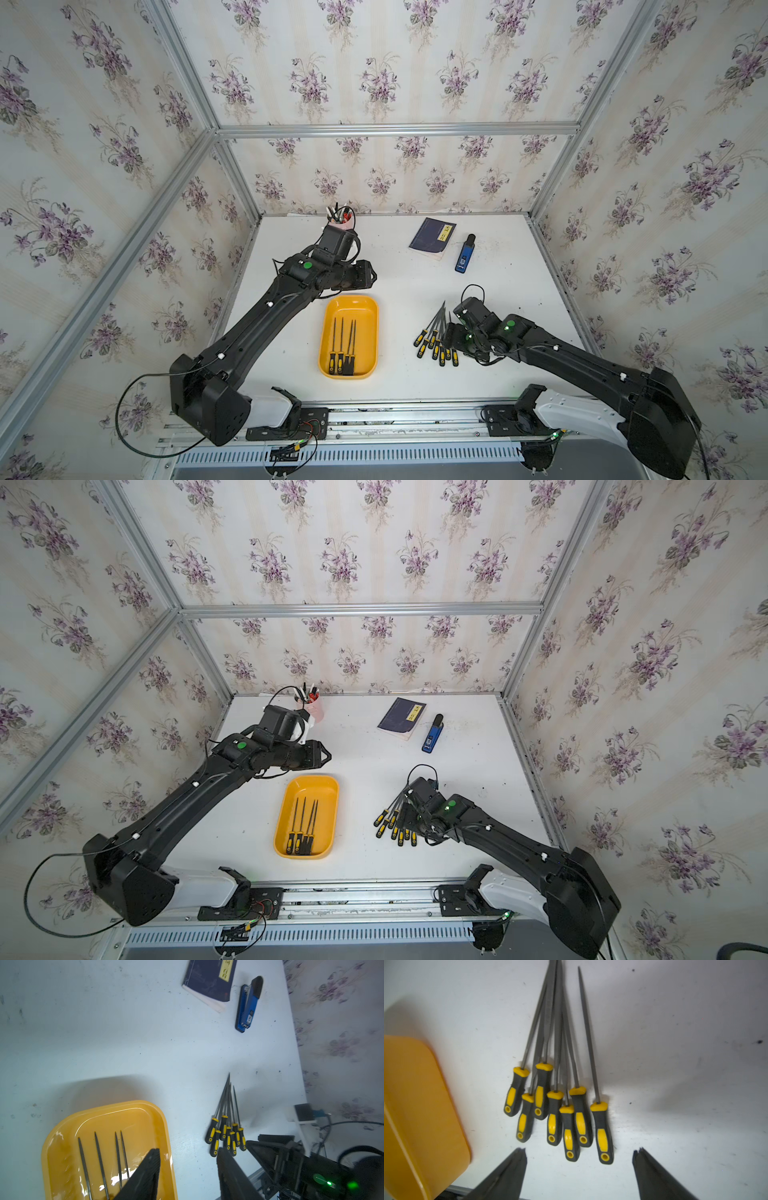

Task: Put the file tool into the storage box
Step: Pick up the file tool from the center of the board.

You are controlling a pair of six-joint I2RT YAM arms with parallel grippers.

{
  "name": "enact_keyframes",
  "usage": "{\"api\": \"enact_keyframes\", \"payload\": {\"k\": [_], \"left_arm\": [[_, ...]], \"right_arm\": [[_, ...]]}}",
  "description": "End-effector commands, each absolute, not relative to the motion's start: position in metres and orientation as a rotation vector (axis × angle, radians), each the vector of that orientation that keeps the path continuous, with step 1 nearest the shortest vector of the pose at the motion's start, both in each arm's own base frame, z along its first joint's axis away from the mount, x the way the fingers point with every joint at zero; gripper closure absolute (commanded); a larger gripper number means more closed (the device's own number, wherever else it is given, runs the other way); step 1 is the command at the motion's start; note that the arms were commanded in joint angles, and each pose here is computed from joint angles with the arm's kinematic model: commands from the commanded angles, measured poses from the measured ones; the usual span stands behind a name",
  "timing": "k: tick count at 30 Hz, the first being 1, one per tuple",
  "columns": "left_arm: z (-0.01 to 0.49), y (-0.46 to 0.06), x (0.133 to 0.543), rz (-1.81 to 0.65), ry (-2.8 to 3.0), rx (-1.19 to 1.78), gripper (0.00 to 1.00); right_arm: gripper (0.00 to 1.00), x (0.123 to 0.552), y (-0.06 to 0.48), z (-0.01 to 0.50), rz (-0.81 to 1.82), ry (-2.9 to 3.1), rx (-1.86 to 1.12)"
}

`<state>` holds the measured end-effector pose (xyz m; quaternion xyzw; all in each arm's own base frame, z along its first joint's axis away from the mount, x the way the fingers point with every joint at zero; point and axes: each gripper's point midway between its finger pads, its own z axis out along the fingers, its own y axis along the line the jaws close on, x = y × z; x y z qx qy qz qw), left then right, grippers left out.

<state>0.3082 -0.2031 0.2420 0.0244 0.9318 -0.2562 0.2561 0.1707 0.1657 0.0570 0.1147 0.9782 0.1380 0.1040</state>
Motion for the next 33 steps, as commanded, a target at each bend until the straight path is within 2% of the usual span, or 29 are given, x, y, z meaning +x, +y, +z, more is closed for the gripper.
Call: {"api": "enact_keyframes", "payload": {"k": [1, 3, 7, 11, 22, 33], "left_arm": [[0.258, -0.210, 0.296, -0.772, 2.523, 0.107, 0.50], [0.263, -0.211, 0.292, -0.801, 2.516, 0.114, 0.50], [0.266, -0.210, 0.285, -0.824, 2.515, 0.113, 0.50], [0.262, -0.209, 0.282, -0.826, 2.519, 0.105, 0.50], [0.256, -0.210, 0.283, -0.828, 2.531, 0.099, 0.50], [0.249, -0.209, 0.283, -0.815, 2.550, 0.091, 0.50]], "right_arm": [[0.20, 0.164, 0.157, 0.046, 0.314, 2.937, 0.321], [0.26, 0.162, 0.155, 0.041, 0.282, 2.957, 0.314], [0.45, 0.159, 0.155, 0.034, 0.258, 2.991, 0.289], [0.55, 0.156, 0.154, 0.025, 0.230, 3.026, 0.269], [0.62, 0.159, 0.158, 0.011, 0.181, 3.059, 0.238], [0.78, 0.159, 0.158, 0.009, 0.173, 3.064, 0.215]]}}
